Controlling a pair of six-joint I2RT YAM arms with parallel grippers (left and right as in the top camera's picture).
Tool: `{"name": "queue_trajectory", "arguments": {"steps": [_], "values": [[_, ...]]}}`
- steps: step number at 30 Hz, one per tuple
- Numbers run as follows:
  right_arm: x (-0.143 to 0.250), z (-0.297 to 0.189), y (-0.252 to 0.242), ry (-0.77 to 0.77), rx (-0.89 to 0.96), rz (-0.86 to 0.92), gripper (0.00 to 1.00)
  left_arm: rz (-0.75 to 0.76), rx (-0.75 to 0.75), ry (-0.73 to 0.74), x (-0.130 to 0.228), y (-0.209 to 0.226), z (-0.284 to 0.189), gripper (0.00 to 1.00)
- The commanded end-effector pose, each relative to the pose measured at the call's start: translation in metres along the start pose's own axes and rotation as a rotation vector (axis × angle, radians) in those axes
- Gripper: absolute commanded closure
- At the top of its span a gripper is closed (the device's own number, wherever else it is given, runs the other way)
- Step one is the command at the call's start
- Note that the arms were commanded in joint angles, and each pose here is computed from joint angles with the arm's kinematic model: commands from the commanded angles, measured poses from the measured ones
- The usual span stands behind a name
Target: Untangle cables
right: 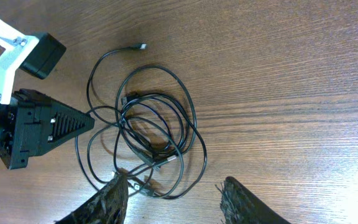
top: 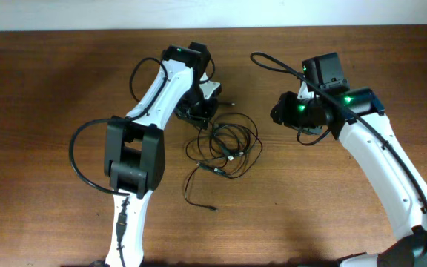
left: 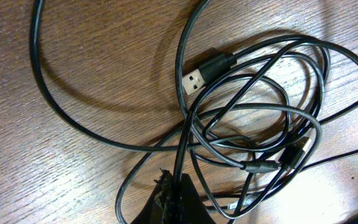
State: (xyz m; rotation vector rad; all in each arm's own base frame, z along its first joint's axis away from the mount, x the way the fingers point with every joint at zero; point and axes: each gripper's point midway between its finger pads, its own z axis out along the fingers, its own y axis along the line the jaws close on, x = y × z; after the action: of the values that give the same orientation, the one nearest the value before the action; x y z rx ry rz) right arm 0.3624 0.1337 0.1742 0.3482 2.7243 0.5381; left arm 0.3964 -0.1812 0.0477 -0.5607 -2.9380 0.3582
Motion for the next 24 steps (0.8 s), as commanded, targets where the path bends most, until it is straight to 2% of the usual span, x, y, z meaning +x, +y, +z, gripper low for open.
{"name": "queue_trajectory", "arguments": {"steps": [1,3,7,10,12,14,17,24], "values": [[0.000,0.000,0.006,0.008,-0.033,-0.039,0.51,0.019,0.085,-0.079,-0.013,-0.024,-0.047,1.00],[0.003,-0.001,0.017,0.026,-0.096,-0.106,0.51,0.131,0.194,-0.260,-0.022,-0.066,-0.132,1.00],[0.007,-0.004,0.038,0.053,-0.215,-0.136,0.51,0.293,0.316,-0.544,-0.002,-0.128,-0.243,1.00],[0.002,-0.011,0.062,0.043,-0.345,-0.165,0.51,0.283,0.321,-0.604,0.016,-0.136,-0.271,1.00],[-0.004,-0.013,0.071,0.023,-0.374,-0.123,0.51,0.260,0.329,-0.655,0.025,-0.139,-0.291,1.00],[-0.002,-0.013,0.088,0.003,-0.409,-0.169,0.51,0.274,0.382,-0.687,0.027,-0.149,-0.303,1.00],[0.005,-0.013,0.113,-0.017,-0.451,-0.221,0.51,0.255,0.413,-0.693,0.026,-0.153,-0.307,1.00],[-0.005,0.006,0.118,-0.017,-0.463,-0.168,0.52,0.247,0.482,-0.718,0.022,-0.163,-0.317,1.00]]}}
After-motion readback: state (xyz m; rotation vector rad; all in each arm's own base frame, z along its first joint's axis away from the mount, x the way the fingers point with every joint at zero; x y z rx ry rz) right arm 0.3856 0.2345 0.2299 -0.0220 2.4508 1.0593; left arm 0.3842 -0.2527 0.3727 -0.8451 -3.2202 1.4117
